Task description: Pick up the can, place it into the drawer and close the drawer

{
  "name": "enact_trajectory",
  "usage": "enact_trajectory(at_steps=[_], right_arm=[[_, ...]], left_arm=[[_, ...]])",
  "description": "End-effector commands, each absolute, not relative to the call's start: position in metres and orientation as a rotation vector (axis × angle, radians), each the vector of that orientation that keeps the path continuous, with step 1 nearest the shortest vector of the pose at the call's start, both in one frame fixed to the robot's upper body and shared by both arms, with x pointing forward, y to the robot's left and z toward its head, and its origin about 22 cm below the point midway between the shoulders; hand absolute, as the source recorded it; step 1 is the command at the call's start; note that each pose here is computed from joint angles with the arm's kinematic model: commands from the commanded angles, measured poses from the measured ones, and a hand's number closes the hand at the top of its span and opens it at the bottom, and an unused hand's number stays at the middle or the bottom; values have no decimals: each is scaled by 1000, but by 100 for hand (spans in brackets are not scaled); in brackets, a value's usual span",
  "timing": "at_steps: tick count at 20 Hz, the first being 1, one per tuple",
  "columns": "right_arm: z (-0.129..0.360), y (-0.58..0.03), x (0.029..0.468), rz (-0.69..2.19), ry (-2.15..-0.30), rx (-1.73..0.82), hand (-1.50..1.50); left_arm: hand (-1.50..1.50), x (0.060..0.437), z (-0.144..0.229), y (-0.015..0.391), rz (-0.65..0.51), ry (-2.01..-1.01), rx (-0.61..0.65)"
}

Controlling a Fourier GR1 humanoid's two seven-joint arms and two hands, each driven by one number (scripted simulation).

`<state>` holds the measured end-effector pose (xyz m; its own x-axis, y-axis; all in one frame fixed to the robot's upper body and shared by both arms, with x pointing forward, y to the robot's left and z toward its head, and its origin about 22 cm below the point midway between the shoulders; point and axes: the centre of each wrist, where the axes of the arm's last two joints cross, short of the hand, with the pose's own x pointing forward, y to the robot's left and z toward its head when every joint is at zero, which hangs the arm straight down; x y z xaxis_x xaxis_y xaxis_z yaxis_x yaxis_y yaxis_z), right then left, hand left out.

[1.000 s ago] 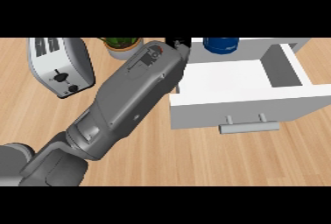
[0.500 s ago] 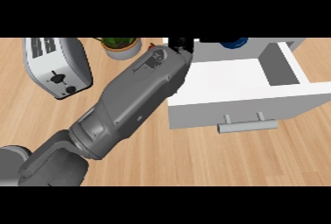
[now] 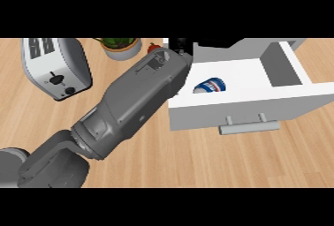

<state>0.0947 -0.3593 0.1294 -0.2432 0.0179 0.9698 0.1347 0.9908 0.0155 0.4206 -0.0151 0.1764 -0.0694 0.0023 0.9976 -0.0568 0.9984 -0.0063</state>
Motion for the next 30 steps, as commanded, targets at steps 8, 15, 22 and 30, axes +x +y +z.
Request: enact_trajectory(at_steps=[8,15,22,30], right_arm=[[137,-354,94,-49,-1864,-133,-150],[171,-336,97,268,-2013,-314,-150],[183,-328,120,427,-2041,-477,-150],[178,-283,179,615,-2001,-585,-150]], left_arm=[[-150,423,170,-12,107,-1665,45],[-150,418,170,-15,141,-1699,-13],[-150,414,173,-20,113,-1755,-22],[-150,412,188,-27,137,-1718,-62]])
